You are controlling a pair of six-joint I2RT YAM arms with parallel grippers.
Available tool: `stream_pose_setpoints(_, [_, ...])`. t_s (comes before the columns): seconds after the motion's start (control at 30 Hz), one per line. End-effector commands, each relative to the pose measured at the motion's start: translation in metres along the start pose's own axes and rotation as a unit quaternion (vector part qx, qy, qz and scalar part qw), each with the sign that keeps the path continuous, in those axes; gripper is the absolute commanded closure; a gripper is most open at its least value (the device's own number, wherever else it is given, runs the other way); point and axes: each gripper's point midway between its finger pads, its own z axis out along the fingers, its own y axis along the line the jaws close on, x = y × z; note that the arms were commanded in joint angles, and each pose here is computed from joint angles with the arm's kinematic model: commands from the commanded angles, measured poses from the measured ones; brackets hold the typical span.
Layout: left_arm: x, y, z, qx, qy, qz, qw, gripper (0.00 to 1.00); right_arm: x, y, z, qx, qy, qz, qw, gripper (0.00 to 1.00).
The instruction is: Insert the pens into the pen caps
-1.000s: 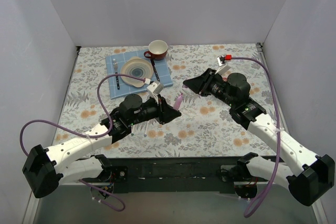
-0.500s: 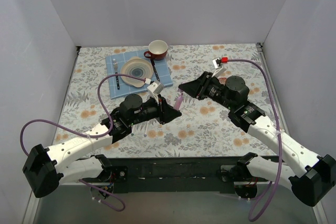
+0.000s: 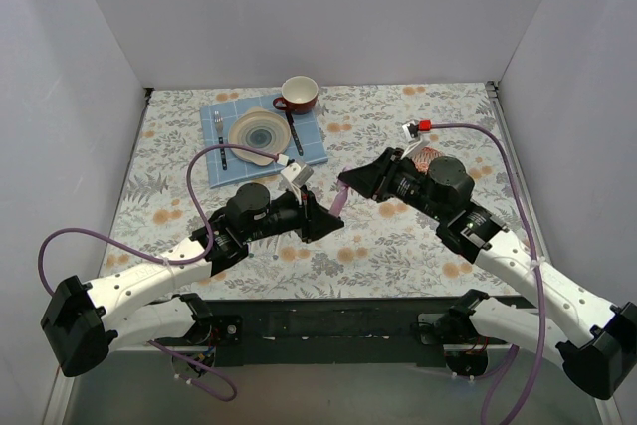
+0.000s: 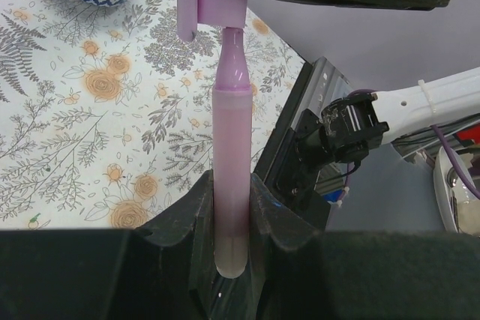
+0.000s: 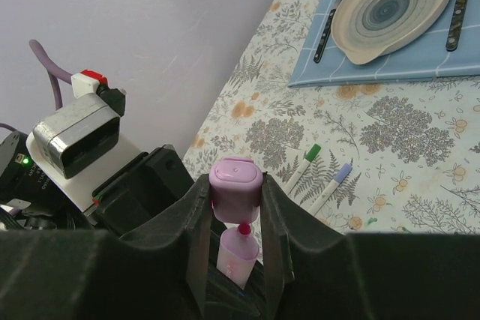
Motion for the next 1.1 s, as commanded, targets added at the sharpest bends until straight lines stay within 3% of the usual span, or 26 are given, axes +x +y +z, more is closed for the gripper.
stream_pose_setpoints(0.0, [-0.015, 0.003, -0.005, -0.014, -0.029, 0.011, 0.999, 1.0, -0.016, 0.006, -0.008, 0.006, -0.03, -0.019, 0.999, 0.99])
stream_pose_setpoints(0.2, [-0.016, 0.003, -0.006, -0.014, -0.029, 0.012, 0.999, 1.0, -0.036, 0.015, -0.009, 0.012, -0.055, -0.035, 0.998, 0.99])
stream_pose_setpoints(0.7, [-0.015, 0.003, -0.006, -0.016, -0.029, 0.013, 0.999, 1.0, -0.018, 0.013, -0.004, -0.006, -0.025, -0.022, 0.999, 0.99])
stream_pose_setpoints(1.07, [-0.023, 0.001, -0.009, -0.014, -0.045, 0.023, 0.999, 1.0, 0.03, -0.005, -0.001, -0.003, 0.049, -0.012, 0.999, 0.99])
